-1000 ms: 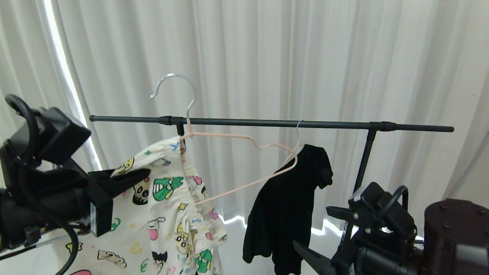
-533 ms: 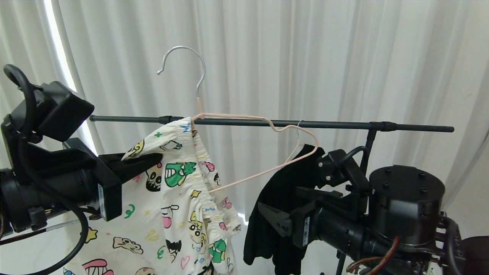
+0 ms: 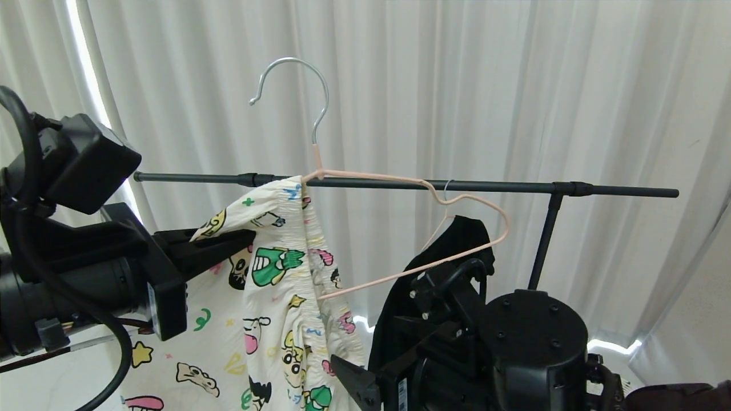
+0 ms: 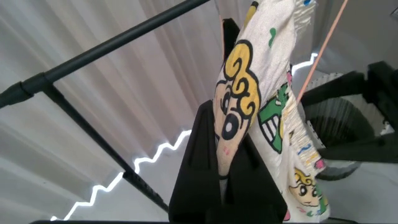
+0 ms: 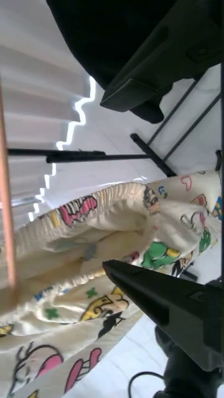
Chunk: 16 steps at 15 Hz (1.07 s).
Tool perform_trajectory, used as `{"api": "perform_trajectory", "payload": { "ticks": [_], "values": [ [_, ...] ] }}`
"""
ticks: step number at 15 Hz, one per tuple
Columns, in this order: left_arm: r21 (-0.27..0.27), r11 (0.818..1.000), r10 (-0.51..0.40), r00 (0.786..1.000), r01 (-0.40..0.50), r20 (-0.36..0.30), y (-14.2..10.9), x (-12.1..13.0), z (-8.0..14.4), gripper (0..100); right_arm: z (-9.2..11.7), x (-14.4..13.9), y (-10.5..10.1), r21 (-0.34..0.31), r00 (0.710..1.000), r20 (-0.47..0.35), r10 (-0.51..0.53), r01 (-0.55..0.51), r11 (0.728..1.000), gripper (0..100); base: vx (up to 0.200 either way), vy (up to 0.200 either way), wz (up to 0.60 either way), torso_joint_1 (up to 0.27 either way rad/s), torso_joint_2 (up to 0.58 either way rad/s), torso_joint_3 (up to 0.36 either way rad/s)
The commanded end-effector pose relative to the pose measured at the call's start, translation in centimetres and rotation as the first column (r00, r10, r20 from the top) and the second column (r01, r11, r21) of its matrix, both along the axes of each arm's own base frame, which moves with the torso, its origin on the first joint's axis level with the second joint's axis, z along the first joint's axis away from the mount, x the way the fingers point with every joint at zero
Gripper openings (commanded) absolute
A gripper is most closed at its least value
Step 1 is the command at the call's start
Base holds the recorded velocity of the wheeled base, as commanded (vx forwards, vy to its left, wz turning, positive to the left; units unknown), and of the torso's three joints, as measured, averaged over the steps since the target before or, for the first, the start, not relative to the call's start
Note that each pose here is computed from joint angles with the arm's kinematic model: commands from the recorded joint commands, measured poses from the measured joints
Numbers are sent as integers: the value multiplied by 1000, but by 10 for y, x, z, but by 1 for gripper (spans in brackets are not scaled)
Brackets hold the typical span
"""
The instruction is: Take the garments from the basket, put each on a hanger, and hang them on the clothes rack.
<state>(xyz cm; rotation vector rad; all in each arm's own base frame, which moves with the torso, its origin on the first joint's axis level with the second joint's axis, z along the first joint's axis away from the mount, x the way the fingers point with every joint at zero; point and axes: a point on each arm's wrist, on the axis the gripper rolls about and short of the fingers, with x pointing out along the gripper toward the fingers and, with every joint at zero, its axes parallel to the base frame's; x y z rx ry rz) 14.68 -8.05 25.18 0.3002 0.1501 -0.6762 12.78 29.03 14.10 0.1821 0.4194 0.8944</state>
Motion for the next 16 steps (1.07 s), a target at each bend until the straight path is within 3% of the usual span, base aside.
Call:
{"api": "perform_trajectory", "payload": {
  "ticks": [1, 5, 16],
  "values": [
    [-6, 1000, -3, 1000, 3, 8, 0, -1, 2, 0, -7, -2, 3, -22, 1000, -6, 1, -1, 1000, 100, 0, 0, 0, 0, 0, 0],
    [-21, 1000, -3, 999, 4, 38, 0, -1, 12, 0, -12, -1, 2, -45, 1000, -4, -28, 28, 999, 100, 0, 0, 0, 0, 0, 0],
    [-24, 1000, 4, 999, -3, 34, 0, 0, 12, 0, -20, 1, -4, -116, 989, 22, -147, 148, 982, 100, 0, 0, 0, 0, 0, 0]
  ]
}}
